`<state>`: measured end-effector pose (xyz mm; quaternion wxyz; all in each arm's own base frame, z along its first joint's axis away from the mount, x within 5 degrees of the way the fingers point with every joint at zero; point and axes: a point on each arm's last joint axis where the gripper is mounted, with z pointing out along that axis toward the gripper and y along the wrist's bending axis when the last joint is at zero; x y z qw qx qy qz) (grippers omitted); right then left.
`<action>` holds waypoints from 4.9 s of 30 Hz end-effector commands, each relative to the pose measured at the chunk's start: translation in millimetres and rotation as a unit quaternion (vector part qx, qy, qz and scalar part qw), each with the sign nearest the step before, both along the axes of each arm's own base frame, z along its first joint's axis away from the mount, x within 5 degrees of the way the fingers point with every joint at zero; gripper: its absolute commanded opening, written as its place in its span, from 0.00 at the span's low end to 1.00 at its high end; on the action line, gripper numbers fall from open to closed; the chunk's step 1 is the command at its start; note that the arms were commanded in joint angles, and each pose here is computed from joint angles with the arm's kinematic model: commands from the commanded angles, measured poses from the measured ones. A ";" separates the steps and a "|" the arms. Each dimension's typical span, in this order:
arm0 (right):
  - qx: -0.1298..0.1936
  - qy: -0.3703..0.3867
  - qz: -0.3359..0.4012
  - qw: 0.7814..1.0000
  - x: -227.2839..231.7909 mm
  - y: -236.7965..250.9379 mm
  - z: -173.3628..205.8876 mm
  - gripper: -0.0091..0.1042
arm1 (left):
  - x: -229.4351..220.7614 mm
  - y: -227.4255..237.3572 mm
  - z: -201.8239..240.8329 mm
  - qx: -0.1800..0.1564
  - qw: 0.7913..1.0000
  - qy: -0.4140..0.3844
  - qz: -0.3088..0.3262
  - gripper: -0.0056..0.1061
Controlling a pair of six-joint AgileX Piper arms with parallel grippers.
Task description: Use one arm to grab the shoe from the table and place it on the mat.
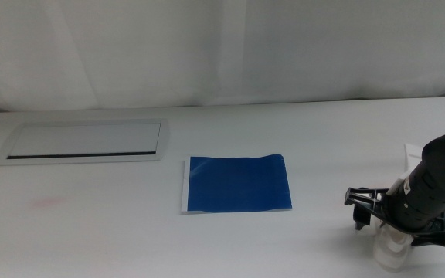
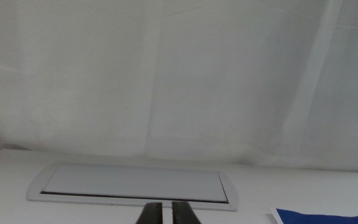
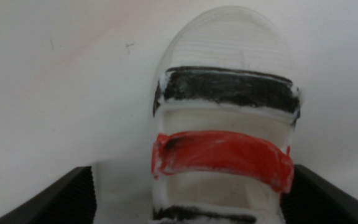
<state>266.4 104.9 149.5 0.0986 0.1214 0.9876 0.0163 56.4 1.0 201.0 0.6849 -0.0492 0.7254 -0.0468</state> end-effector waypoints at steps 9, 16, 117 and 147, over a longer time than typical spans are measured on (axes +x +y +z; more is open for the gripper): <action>-0.005 0.003 0.007 1.000 0.6 0.7 -6.3 0.21 | 0.0 0.0 -11.9 -0.006 1.000 0.008 0.001 0.02; -0.013 -0.037 0.093 0.995 10.6 4.4 12.2 0.06 | 0.0 0.0 -11.9 -0.006 1.000 0.008 0.001 0.02; 0.005 -0.205 0.256 0.945 158.9 28.8 184.2 0.99 | 0.0 0.0 -11.9 -0.006 1.000 0.008 0.001 0.02; -0.067 -0.461 0.106 0.878 -138.2 -100.7 184.1 0.06 | 0.0 0.0 -11.9 -0.006 1.000 0.008 0.001 0.02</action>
